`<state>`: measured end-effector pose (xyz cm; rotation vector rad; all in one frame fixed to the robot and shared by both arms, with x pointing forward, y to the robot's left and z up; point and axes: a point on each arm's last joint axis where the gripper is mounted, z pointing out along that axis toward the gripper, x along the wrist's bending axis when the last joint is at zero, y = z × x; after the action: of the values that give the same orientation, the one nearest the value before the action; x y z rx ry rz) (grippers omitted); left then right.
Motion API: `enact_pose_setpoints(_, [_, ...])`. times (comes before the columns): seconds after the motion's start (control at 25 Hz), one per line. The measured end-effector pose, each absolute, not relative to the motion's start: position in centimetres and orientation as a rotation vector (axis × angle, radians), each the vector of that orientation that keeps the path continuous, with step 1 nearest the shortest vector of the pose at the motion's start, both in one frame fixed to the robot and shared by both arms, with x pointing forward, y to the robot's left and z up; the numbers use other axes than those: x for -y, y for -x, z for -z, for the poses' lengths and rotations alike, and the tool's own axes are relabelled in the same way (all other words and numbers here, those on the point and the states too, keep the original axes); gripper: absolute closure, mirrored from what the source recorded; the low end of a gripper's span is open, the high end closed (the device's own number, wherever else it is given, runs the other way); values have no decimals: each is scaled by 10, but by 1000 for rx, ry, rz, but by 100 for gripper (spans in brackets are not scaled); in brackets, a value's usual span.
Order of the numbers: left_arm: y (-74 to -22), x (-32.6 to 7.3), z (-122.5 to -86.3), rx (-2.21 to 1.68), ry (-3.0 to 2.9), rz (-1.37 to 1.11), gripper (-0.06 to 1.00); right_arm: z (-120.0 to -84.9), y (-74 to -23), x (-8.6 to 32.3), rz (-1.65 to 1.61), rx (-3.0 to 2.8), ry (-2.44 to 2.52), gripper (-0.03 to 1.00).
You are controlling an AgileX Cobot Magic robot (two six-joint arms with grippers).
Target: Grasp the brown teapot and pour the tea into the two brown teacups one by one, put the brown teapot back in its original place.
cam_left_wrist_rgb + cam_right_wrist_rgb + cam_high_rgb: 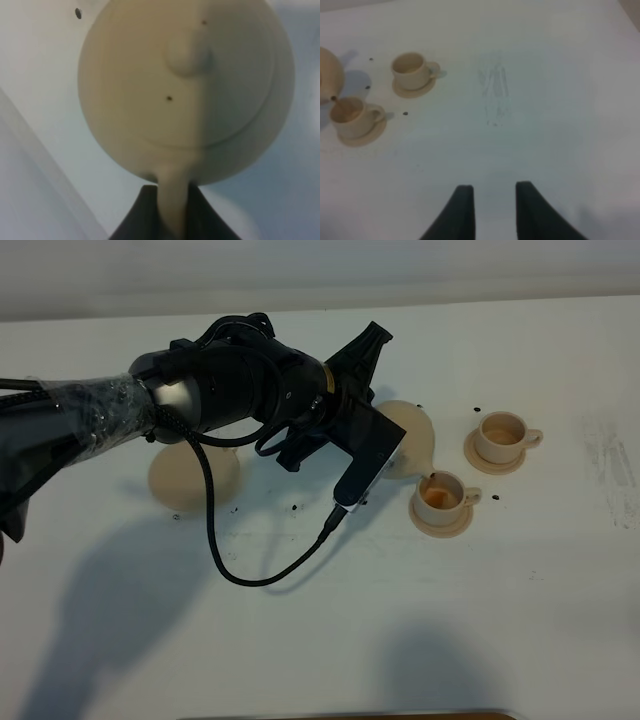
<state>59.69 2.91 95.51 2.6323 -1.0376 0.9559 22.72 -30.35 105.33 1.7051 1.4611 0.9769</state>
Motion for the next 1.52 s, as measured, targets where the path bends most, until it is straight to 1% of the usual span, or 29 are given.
enact_pose_setpoints(1.52, [-595,-21,-958,1178,-2574,-1046,86,-1053,-227,303,-977,-1461,-1705,75])
